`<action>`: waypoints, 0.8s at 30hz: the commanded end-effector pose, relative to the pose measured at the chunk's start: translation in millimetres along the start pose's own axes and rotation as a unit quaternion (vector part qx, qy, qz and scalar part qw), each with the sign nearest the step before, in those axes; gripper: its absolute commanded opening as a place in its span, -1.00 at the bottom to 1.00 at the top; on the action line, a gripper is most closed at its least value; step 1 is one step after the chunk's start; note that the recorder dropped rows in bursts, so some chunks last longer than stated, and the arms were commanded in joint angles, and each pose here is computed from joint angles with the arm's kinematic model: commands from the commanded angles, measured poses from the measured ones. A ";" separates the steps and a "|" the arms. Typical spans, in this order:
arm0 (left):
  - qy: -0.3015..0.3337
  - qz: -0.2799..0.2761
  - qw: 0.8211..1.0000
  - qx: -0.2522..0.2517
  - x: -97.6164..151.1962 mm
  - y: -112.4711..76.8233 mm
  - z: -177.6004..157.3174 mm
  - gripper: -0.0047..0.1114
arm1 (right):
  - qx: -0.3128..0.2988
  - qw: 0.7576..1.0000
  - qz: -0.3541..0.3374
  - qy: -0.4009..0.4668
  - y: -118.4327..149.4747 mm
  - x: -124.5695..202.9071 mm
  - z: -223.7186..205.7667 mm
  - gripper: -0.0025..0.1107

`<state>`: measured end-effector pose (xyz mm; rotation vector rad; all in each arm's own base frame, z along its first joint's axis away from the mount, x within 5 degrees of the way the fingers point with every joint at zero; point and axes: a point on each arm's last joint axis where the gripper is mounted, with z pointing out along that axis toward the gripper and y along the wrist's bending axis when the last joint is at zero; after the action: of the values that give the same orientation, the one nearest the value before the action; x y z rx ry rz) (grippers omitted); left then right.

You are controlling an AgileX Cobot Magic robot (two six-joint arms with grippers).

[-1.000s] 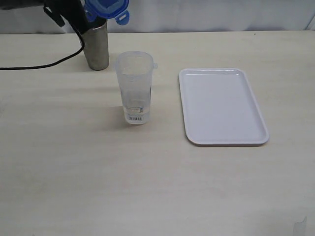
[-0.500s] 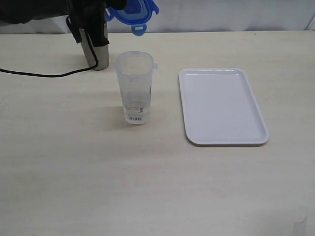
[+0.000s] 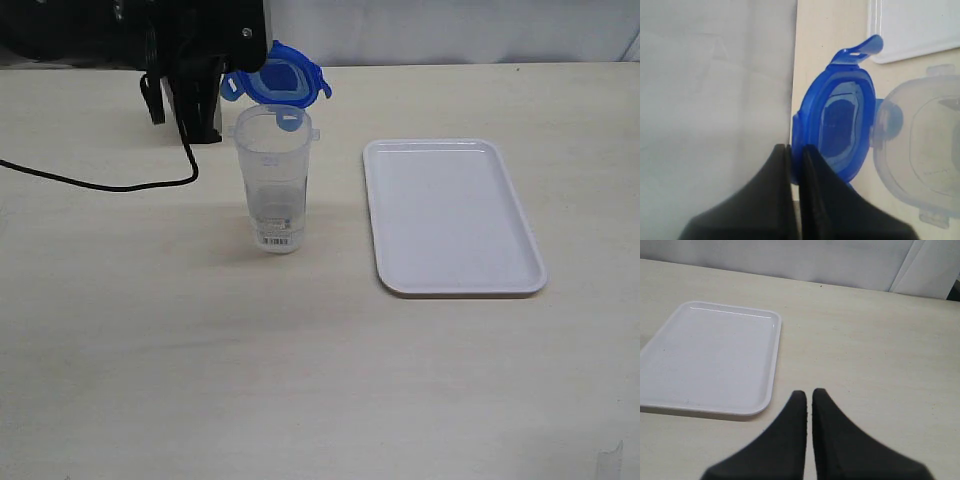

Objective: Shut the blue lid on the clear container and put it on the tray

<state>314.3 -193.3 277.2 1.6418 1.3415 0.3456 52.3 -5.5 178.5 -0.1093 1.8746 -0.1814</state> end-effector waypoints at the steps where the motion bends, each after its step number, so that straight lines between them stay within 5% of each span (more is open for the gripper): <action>1: -0.011 -0.006 1.000 -0.021 -6.4 7.5 -12.9 -0.92 | 0.003 1.000 0.002 -0.001 -0.2 0.3 -0.1 -0.88; 8: -0.003 -0.021 0.997 -0.080 -0.7 18.2 -13.4 -0.92 | 0.003 1.000 0.002 -0.001 -0.2 0.3 -0.1 -0.88; 12: 0.015 -0.061 0.983 -0.172 7.4 24.7 -15.4 -0.92 | 0.003 1.000 0.002 -0.001 -0.2 0.3 -0.1 -0.88; 18: 0.212 -0.058 0.923 -0.315 35.6 28.9 -21.6 -0.92 | 0.003 1.000 0.002 -0.001 -0.2 0.3 -0.1 -0.88; 24: 0.167 -0.084 0.959 -0.213 27.5 -0.3 -7.4 -0.92 | 0.003 1.000 0.002 -0.001 -0.2 0.3 -0.1 -0.88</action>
<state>326.5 -154.1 283.8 1.0351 1.4984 0.8608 52.3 -5.5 178.5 -0.1093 1.8746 -0.1814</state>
